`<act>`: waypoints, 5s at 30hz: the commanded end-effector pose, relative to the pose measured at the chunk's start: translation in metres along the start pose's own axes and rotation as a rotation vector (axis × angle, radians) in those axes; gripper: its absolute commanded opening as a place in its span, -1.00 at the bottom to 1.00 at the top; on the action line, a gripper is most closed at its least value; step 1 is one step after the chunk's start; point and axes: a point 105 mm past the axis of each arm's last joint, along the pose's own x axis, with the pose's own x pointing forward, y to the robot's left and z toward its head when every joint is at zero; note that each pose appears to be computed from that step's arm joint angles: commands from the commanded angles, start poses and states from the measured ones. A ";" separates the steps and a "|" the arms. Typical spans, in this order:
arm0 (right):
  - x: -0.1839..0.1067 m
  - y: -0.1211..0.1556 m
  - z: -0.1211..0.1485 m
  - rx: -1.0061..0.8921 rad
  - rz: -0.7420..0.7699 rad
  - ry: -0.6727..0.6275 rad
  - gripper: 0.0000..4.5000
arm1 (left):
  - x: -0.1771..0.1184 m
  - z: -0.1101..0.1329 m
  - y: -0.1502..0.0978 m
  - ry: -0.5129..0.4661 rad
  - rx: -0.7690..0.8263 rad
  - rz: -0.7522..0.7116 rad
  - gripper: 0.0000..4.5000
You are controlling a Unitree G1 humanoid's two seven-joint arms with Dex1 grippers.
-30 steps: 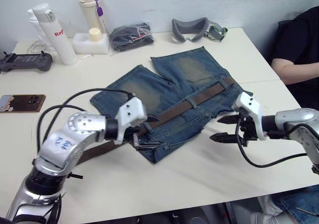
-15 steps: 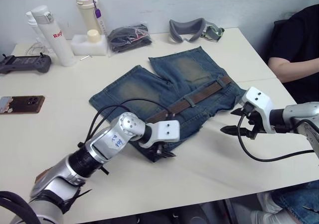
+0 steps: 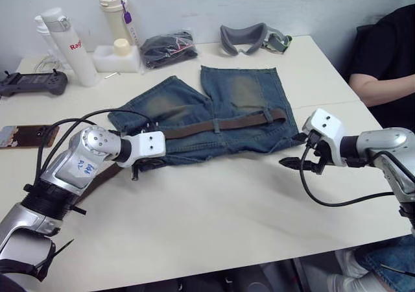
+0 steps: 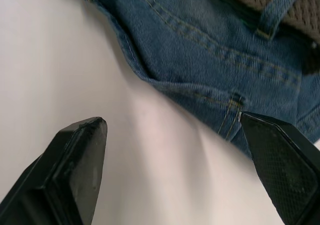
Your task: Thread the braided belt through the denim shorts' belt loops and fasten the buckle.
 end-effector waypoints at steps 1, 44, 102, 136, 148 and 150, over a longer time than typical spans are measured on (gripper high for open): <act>0.008 0.009 0.011 -0.059 0.036 -0.026 1.00 | -0.016 -0.034 0.024 0.125 0.076 0.144 -0.98; 0.057 -0.078 0.070 0.508 -0.068 -0.402 1.00 | -0.086 -0.045 0.062 -0.359 -1.035 0.365 0.99; 0.121 -0.017 0.097 0.325 0.197 -0.584 -0.89 | -0.070 -0.099 0.035 -0.345 -1.429 0.468 1.00; 0.117 -0.006 0.096 0.341 0.247 -0.581 -0.89 | -0.117 -0.125 0.013 -0.133 -1.126 0.613 -0.71; 0.117 -0.005 0.092 0.342 0.245 -0.569 -0.89 | -0.120 -0.122 0.038 -0.048 -0.742 0.737 -1.00; 0.117 -0.005 0.092 0.341 0.246 -0.567 -0.89 | -0.121 -0.120 0.041 -0.017 -0.614 0.750 -1.00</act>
